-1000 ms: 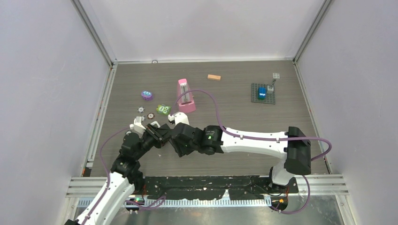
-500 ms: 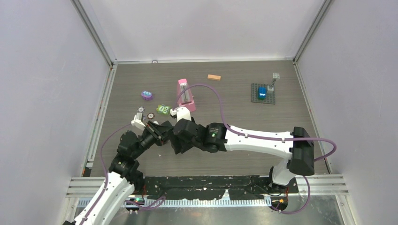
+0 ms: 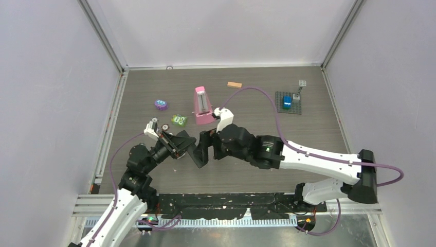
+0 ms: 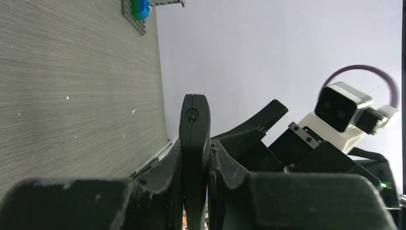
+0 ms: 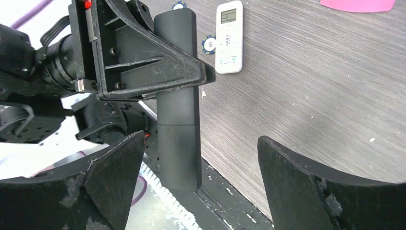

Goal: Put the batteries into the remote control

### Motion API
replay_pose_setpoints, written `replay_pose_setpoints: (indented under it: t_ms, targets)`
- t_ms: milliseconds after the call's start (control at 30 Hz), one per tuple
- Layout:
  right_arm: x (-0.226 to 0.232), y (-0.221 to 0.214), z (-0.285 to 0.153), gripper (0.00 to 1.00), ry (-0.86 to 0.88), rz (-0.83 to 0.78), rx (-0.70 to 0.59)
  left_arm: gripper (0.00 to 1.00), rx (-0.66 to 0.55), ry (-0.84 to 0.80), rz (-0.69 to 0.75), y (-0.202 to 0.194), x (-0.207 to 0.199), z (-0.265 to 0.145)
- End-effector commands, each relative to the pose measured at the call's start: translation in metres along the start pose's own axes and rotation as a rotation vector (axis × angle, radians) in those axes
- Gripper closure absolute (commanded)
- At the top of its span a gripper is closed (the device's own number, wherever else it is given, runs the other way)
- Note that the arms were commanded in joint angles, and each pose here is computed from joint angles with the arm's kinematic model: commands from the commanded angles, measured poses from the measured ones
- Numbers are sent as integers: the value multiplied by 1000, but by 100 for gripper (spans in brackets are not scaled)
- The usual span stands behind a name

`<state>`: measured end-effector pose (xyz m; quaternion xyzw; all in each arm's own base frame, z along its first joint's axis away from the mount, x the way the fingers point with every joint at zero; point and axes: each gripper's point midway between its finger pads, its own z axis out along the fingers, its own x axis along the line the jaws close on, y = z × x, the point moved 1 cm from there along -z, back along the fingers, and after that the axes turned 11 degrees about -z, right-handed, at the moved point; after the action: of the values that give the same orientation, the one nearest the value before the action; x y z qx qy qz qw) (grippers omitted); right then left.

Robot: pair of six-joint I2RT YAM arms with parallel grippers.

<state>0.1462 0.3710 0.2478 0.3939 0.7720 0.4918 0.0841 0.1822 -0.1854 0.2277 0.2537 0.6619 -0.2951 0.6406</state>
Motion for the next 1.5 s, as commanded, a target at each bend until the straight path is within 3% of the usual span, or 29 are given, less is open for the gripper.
replay_pose_setpoints:
  t_ms: [0,133,333,433,633,1033,1300,1467]
  targets:
    - [17,16,-17,8,149,235,-119,100,40,-111,50,-8,-39,-2]
    - [27,14,-25,11,276,439,-194,100,51,-131,21,-10,-47,-2]
    - [35,19,-35,26,413,629,-272,100,53,-157,-27,-11,-54,-3]
    - [38,18,-35,32,440,661,-274,100,54,-165,-42,-11,-57,-3]
    - [36,14,-31,54,451,693,-299,100,75,-193,-63,-14,-65,-6]
    - [48,16,-19,79,489,677,-288,100,135,-222,-39,-26,-74,-14]
    - [51,23,-12,83,479,676,-287,100,176,-224,-24,-33,-74,-17]
    - [51,28,-13,76,486,653,-300,100,195,-218,13,-36,-70,-18]
